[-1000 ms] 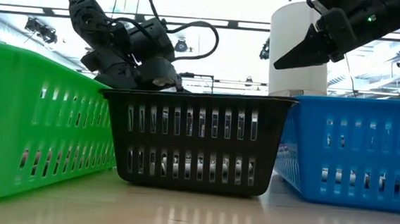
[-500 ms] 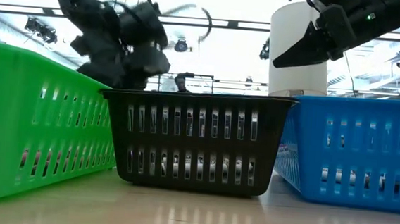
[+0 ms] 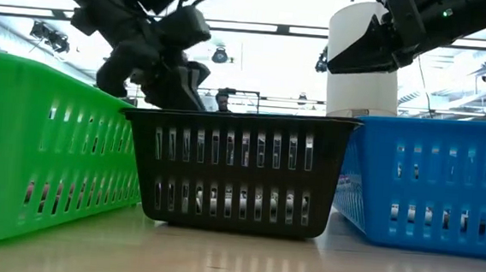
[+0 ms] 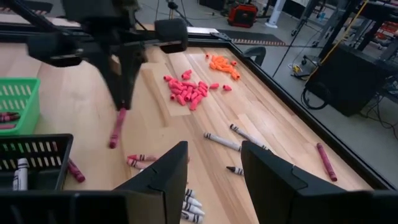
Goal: Sort crayons
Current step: Put the red crayon into the green bin
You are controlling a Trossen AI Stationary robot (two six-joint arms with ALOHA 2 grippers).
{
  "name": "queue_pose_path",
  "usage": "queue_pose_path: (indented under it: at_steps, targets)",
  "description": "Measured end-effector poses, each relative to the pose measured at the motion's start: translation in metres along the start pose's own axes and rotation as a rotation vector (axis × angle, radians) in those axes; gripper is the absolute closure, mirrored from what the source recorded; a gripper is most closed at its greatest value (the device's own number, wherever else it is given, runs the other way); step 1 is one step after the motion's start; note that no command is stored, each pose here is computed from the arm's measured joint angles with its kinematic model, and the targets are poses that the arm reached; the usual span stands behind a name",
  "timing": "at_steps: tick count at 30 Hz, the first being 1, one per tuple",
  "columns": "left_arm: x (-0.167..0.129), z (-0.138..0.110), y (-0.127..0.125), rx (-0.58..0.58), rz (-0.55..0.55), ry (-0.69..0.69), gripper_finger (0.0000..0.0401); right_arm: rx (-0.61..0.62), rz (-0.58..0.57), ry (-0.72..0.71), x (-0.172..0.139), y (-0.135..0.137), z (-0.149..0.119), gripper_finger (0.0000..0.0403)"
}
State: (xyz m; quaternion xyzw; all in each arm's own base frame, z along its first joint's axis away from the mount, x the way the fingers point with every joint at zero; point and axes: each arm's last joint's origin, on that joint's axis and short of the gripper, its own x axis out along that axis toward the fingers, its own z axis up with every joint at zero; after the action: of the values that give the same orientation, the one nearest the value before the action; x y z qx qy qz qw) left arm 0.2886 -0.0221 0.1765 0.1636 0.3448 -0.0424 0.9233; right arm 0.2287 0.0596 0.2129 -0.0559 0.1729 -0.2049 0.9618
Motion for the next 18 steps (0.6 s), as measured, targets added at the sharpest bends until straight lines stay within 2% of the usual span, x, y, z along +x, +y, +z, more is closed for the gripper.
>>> queue_pose_path:
  at_steps: [7,18]
  targets:
    - [-0.002,0.015,-0.010,0.023,0.011,-0.126,0.0390,0.015,-0.004,-0.015,0.001,-0.001,0.002,0.0244]
    - [-0.004,0.019,-0.019,0.052,-0.010,-0.153,0.0390,0.021,0.021,-0.013,0.001,0.000,0.002,0.0244]
